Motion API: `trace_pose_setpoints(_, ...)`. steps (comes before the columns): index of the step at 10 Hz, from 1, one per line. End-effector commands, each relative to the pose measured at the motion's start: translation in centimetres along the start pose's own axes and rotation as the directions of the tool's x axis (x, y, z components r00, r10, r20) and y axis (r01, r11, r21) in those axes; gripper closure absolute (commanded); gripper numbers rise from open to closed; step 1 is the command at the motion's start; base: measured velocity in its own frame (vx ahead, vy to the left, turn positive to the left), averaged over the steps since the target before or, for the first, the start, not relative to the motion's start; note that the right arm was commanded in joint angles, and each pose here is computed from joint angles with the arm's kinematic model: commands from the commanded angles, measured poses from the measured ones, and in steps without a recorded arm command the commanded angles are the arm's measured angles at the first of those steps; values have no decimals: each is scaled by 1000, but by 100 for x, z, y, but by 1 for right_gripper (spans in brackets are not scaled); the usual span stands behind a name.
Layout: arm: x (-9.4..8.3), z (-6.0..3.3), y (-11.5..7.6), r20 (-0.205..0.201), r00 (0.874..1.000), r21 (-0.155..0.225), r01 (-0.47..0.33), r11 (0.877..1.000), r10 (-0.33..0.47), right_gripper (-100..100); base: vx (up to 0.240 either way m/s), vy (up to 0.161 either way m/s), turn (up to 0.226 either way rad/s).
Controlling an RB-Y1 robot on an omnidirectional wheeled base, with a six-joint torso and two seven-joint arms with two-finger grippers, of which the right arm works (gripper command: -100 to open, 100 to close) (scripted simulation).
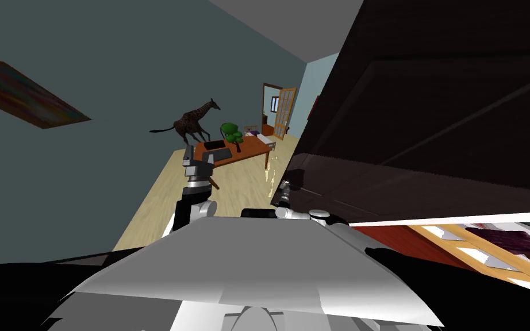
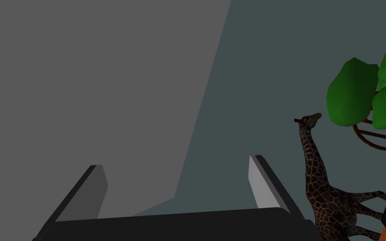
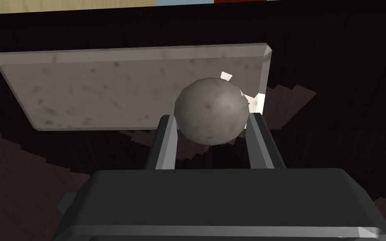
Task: Push the door open
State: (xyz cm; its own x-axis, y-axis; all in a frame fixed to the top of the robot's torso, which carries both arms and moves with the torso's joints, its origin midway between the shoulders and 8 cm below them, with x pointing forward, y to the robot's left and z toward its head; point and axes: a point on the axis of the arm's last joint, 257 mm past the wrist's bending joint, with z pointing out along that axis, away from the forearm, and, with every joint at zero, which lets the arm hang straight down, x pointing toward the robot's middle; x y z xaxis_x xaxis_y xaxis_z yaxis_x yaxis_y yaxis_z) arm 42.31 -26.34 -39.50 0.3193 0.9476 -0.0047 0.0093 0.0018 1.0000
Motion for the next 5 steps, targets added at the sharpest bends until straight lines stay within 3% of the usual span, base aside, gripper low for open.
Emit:
trace_pose_setpoints(1, -105, 82, 37, 39, 999, -10, -1, 1000, 2, 100, 207, 22, -29)
trace_pose_setpoints(5, -332, 147, 35, 122, 992, -8, -4, 1000, 5, 100, 212, 22, -33)
